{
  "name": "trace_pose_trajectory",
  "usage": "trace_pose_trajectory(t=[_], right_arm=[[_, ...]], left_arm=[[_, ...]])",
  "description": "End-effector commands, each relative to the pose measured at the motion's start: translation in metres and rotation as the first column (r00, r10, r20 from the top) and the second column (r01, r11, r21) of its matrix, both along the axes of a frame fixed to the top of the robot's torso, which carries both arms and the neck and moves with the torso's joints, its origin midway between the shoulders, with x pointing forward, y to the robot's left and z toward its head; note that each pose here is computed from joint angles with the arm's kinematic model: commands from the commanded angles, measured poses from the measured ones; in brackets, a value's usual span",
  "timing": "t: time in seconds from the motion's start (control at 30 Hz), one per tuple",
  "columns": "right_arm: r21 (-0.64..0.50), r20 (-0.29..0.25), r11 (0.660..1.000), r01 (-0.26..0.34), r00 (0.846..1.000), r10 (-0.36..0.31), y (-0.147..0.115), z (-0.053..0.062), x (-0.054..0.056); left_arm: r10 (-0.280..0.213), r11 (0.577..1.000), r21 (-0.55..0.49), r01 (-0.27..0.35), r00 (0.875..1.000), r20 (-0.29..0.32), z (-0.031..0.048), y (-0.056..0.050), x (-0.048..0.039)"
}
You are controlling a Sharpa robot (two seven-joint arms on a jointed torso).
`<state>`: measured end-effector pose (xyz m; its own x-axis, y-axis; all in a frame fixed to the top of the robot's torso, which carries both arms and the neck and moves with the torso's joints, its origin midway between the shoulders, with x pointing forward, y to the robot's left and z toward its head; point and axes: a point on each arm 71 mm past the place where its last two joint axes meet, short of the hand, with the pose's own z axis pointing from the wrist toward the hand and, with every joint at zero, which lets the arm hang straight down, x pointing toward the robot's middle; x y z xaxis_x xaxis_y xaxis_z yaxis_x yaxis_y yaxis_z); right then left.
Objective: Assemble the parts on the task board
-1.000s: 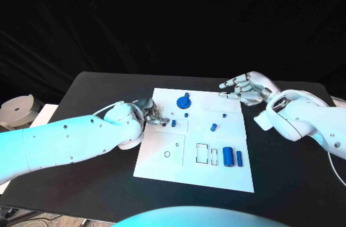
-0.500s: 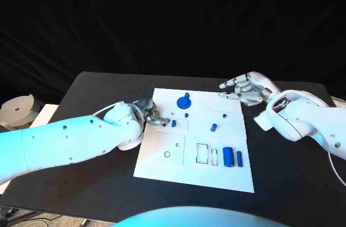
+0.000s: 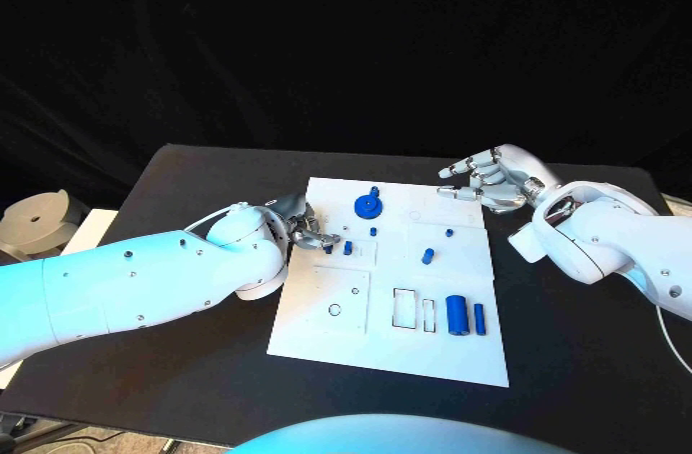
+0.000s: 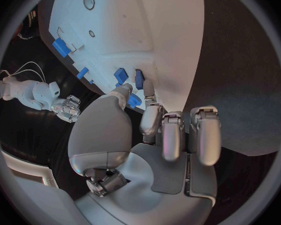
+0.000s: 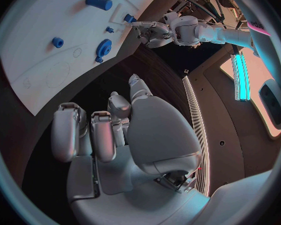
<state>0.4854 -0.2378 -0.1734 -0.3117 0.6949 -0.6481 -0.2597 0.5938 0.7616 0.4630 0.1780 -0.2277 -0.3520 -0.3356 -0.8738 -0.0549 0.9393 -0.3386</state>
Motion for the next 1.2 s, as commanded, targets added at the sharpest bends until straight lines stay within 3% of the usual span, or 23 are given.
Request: trace_pose_trajectory(t=[0.03,1.2], right_arm=[[-0.002,0.005,1.000,-0.015,1.000,0.015,0.0017,0.0002,-0.0004],[-0.002,0.004,1.000,-0.016,1.000,0.016,0.0021,0.0001,-0.0005]], left_arm=[[0.036,0.999,0.010,-0.036,0.999,0.001,0.0005,0.0016,0.0003],[0.012,1.000,0.030,-0.010,0.999,-0.050,-0.0021,-0.0020,0.0009]])
